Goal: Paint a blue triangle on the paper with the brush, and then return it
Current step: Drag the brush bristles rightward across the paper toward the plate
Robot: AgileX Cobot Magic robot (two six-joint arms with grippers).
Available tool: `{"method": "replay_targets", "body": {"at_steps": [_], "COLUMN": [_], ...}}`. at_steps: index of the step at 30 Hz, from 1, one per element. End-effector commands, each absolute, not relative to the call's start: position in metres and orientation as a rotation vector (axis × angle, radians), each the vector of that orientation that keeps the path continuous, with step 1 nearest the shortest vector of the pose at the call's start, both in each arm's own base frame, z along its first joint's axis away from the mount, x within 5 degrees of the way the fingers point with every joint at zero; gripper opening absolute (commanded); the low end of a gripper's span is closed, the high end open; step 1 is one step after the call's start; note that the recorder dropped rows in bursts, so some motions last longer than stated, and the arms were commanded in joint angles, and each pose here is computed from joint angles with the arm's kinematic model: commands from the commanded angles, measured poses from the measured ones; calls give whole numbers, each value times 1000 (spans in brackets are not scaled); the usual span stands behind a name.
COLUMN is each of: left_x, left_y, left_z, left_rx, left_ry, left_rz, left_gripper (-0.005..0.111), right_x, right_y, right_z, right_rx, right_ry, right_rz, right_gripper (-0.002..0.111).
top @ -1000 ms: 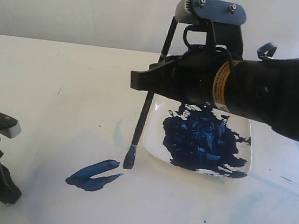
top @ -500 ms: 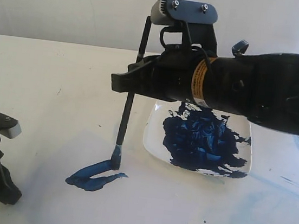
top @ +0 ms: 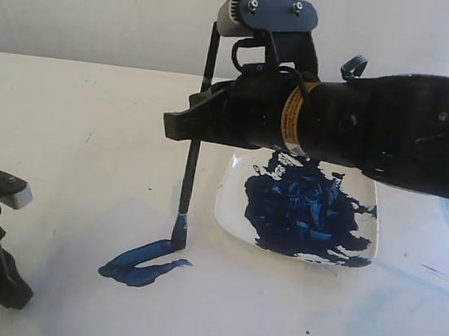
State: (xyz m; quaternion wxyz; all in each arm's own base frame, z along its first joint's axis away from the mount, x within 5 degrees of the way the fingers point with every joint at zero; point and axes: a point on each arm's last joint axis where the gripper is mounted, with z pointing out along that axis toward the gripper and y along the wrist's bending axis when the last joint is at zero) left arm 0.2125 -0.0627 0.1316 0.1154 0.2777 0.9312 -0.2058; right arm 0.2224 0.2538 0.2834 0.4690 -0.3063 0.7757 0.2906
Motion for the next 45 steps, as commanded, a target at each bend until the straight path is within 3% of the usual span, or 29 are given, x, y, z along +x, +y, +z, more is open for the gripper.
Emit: {"method": "replay_targets", "body": {"at_steps": [1, 11, 19, 45], "left_x": [208, 208, 208, 207], "left_y": [-66, -66, -66, -66], "left_z": [130, 130, 130, 130], "left_rx": [831, 831, 832, 832], "left_ry": [2743, 2743, 2744, 2744], "left_rz": [-650, -650, -653, -655], "left_gripper": [0, 0, 0, 0], "right_x": [224, 226, 229, 227], "right_y": [257, 261, 269, 256], "right_z": [284, 294, 278, 275], "right_rx": [-780, -784, -819, -748], "right_ry": [1883, 1845, 1871, 1933], "right_rz": [705, 715, 745, 675], "right_gripper": [0, 0, 0, 0]}}
